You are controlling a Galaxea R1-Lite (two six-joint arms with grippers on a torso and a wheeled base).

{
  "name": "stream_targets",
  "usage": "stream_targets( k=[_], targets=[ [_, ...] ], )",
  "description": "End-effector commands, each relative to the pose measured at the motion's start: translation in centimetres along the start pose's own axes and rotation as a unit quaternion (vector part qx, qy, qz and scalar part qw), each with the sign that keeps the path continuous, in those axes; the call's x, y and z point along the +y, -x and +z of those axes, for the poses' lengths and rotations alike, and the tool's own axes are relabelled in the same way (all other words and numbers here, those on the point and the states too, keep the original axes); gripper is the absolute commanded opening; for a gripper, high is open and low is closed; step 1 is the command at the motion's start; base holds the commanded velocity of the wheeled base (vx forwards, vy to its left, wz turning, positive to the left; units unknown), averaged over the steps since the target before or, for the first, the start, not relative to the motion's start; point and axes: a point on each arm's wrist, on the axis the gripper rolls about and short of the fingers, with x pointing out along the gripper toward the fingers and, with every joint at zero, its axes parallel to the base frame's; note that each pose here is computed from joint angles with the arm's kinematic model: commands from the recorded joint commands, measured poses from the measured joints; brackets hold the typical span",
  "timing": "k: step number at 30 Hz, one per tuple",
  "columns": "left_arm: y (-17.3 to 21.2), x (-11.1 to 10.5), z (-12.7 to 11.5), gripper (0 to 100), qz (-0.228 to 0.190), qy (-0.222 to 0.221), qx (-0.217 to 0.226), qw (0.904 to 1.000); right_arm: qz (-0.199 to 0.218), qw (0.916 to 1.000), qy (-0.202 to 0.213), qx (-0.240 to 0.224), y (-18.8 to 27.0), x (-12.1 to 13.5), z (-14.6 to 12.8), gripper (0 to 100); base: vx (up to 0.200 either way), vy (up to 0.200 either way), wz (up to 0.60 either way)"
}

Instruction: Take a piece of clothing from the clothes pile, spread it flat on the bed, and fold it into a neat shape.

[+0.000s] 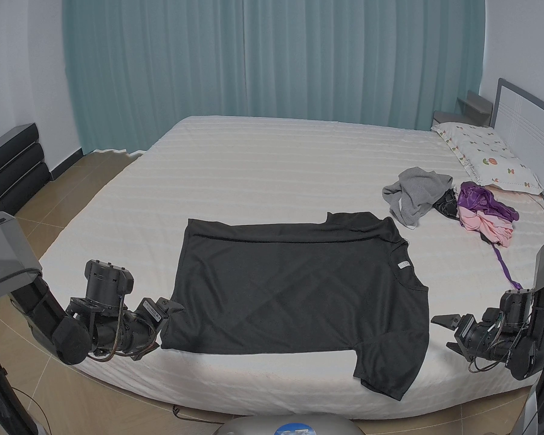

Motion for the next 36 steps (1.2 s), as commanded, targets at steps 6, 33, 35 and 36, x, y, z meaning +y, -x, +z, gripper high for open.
stream_targets(
  k=[6,33,35,36],
  targets=[
    [-1.2,2.2,2.2,100,0.009,-0.036,0.028,0.9989,0.0,1.0,0.002,0.006,-0.1,0.0,-0.3,100,0.0,0.0,0.0],
    [-9.0,1.8,0.6,100,0.042,-0.201,-0.011,0.9786,0.0,1.0,0.002,0.008,-0.2,-0.1,-0.4,100,0.0,0.0,0.0],
    [-9.1,1.8,0.7,100,0.046,-0.201,-0.016,0.9783,0.0,1.0,0.001,0.008,-0.2,0.0,-0.3,100,0.0,0.0,0.0],
    [-9.1,1.9,0.7,100,0.047,-0.204,-0.016,0.9778,0.001,1.0,0.002,0.007,-0.2,0.0,-0.3,100,0.0,0.0,0.0]
  ],
)
